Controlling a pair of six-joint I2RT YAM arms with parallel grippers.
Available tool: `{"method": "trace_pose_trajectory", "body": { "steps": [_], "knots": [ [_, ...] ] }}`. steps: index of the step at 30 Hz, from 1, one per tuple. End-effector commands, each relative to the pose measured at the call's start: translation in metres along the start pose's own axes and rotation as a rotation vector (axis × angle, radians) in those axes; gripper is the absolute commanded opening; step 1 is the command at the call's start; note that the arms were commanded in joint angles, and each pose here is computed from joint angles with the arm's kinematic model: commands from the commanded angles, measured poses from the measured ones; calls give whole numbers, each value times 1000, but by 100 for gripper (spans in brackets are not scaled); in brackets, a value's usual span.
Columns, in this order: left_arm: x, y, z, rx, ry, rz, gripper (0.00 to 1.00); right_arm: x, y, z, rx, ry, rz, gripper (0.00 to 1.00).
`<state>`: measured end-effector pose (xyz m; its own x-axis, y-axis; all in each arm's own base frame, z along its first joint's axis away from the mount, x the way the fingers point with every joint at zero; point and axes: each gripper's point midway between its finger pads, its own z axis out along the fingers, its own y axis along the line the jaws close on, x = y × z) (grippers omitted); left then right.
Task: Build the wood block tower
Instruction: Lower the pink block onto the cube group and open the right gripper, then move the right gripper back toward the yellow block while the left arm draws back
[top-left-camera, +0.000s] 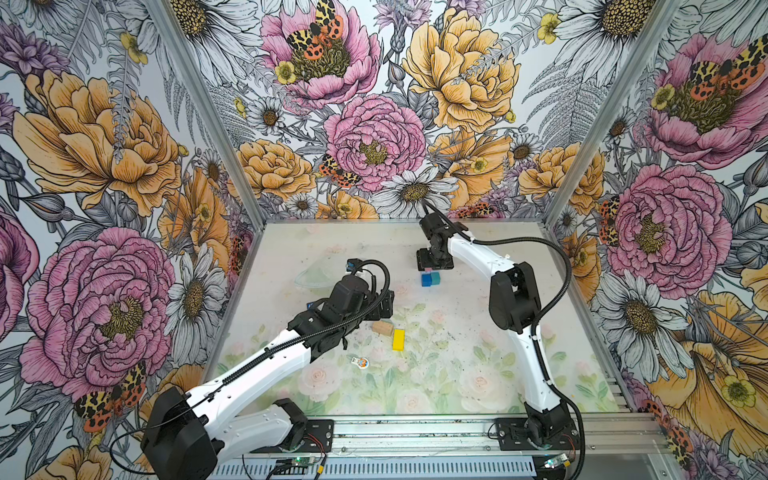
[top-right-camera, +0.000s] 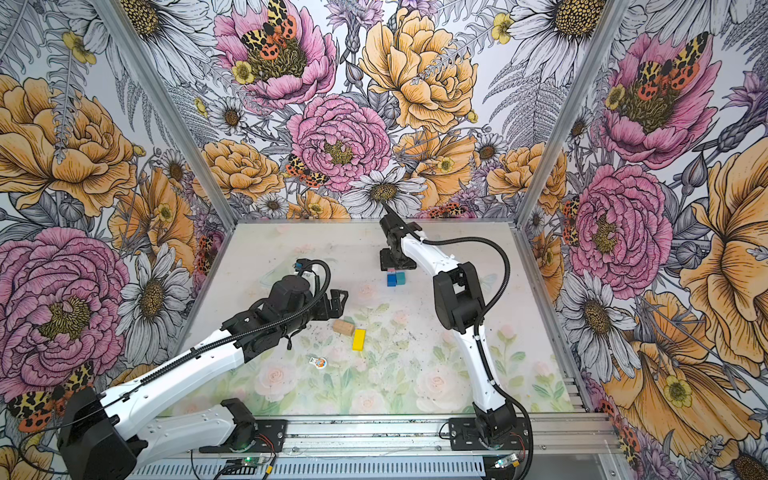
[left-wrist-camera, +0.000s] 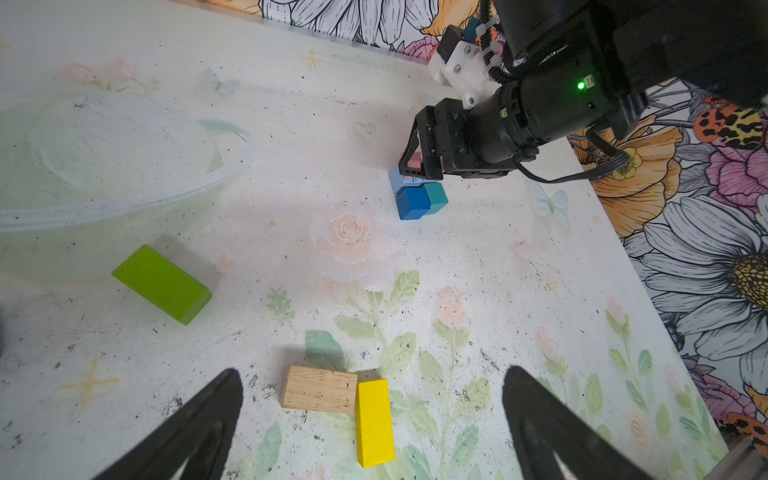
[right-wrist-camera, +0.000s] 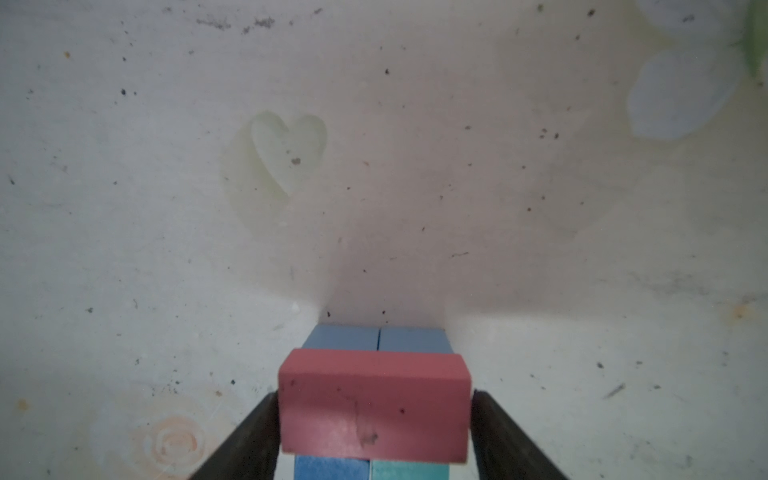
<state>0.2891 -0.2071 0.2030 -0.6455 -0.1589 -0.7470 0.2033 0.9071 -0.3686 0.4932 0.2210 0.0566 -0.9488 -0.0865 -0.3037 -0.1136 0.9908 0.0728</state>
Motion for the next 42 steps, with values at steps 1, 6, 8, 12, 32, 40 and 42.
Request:
{"method": "trace_pose_trajectory", "body": {
  "steps": [1, 6, 8, 12, 32, 40, 42],
  "knots": [
    [-17, -4, -9, 15, -58, -8, 99, -6, 1, -3, -5, -14, 2, 79],
    [-20, -5, -13, 22, -69, -11, 99, -16, 4, -29, -10, -68, -3, 81],
    [-21, -7, -17, 30, -75, -11, 99, -21, 5, -46, -16, -99, -3, 82],
    [-22, -7, -32, 29, -107, -16, 99, -23, 10, -84, -30, -153, -9, 82],
    [102, 12, -87, 88, -52, -127, 99, 154, 71, -136, -294, -143, -214, 79],
    [120, 18, -84, 76, -19, -113, 99, 201, 70, -123, -330, -129, -240, 78],
    [121, 20, -84, 73, -22, -107, 99, 209, 71, -118, -339, -123, -262, 79]
  ]
}}
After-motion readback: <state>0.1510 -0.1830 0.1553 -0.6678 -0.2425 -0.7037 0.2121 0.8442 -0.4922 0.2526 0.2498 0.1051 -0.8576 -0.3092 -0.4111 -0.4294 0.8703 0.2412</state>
